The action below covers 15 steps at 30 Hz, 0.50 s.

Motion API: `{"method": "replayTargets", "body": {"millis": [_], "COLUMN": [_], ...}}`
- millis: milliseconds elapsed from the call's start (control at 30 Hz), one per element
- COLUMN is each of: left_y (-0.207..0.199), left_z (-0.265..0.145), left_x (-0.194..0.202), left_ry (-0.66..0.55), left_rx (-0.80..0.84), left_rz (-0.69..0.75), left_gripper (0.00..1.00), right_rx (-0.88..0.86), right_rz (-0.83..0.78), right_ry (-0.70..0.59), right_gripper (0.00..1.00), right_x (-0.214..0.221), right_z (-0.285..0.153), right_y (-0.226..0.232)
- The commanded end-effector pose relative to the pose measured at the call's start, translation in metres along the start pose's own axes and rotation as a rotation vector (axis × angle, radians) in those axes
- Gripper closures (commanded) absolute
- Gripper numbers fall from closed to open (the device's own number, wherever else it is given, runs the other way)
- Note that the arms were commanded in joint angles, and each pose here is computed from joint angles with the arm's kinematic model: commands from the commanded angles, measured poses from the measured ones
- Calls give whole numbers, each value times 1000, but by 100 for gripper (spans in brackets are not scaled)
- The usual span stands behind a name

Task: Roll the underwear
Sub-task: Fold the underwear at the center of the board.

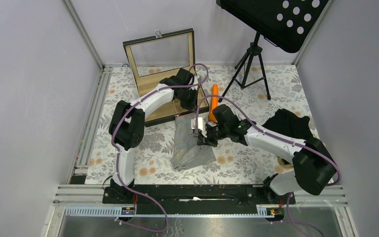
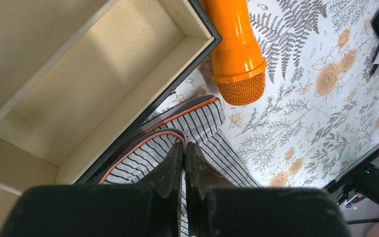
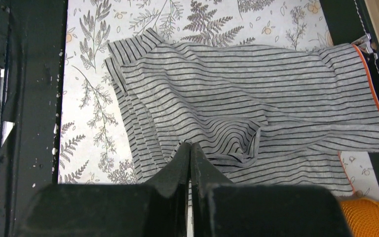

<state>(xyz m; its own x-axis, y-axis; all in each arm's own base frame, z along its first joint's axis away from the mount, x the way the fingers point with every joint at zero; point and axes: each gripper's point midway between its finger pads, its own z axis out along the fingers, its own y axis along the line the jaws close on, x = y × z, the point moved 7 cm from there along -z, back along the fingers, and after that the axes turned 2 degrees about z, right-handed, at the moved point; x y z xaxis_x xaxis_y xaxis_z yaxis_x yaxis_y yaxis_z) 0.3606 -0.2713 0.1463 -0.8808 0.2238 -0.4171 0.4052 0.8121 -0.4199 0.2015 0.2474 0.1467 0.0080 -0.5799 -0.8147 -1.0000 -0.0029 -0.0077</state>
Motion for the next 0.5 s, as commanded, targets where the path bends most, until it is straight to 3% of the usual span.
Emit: {"method": "replayTargets", "body": {"millis": [0, 300, 467], "left_y": [-13, -27, -26], "left_z": [-3, -40, -39], "left_x": [-18, -14, -6], "left_ry": [-67, -89, -67], "left_rx": [31, 50, 57], "left_rz": [34, 24, 14], "left_gripper": [100, 100, 100], "right_rx": [29, 31, 36], "right_rz": [-37, -32, -26], "right_ry": [-14, -57, -48], "right_gripper": [100, 100, 100], "right_x": [0, -15, -14], "right_z": [-12, -28, -32], "right_y": [0, 8, 11]}}
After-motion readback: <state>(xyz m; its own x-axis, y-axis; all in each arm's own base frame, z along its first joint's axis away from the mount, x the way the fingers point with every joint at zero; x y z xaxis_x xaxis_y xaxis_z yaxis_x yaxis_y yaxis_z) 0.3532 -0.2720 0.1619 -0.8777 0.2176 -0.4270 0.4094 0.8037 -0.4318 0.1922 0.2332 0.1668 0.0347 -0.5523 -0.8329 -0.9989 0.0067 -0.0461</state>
